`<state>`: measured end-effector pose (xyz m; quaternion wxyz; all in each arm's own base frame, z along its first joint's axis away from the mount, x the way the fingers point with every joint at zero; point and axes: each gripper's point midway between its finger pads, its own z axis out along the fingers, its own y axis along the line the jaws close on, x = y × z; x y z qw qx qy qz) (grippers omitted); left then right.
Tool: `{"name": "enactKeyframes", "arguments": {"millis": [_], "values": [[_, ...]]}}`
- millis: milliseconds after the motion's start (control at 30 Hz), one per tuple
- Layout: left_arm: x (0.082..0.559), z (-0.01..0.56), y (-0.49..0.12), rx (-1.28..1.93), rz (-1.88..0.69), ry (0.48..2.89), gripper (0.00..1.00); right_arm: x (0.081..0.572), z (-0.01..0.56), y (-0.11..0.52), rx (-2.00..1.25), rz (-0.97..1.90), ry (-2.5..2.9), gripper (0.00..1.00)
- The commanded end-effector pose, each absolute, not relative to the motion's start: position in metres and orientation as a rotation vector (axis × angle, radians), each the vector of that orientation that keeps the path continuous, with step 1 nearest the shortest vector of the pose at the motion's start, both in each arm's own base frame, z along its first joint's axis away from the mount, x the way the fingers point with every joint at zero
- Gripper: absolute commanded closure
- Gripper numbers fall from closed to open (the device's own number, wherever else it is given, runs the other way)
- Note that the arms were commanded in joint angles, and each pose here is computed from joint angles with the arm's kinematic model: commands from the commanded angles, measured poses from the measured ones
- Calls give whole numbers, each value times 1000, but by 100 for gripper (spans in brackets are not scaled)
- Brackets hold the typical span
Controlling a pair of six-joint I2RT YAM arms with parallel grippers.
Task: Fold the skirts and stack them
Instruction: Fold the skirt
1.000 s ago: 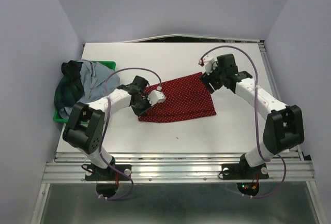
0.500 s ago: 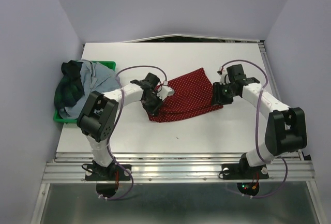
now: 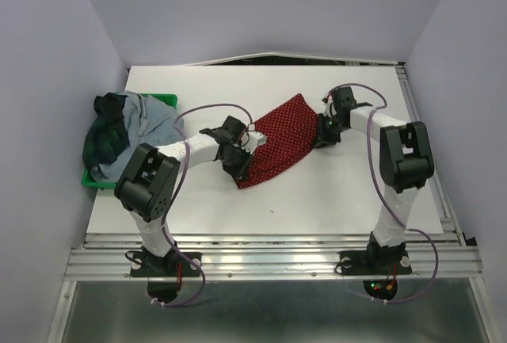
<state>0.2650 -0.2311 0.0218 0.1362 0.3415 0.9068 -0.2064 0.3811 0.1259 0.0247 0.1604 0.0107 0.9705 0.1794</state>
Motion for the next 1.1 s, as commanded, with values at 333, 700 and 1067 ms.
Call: {"name": "enactKeyframes", "arguments": {"millis": [333, 700, 1067], "values": [[278, 33, -237, 762, -230, 2567, 100, 482, 96, 148, 111, 612, 2500, 48], [283, 45, -282, 670, -475, 2566, 100, 345, 112, 222, 519, 1393, 2397, 75], [290, 44, -261, 680, -307, 2575, 100, 304, 100, 333, 462, 1679, 2464, 96]]}}
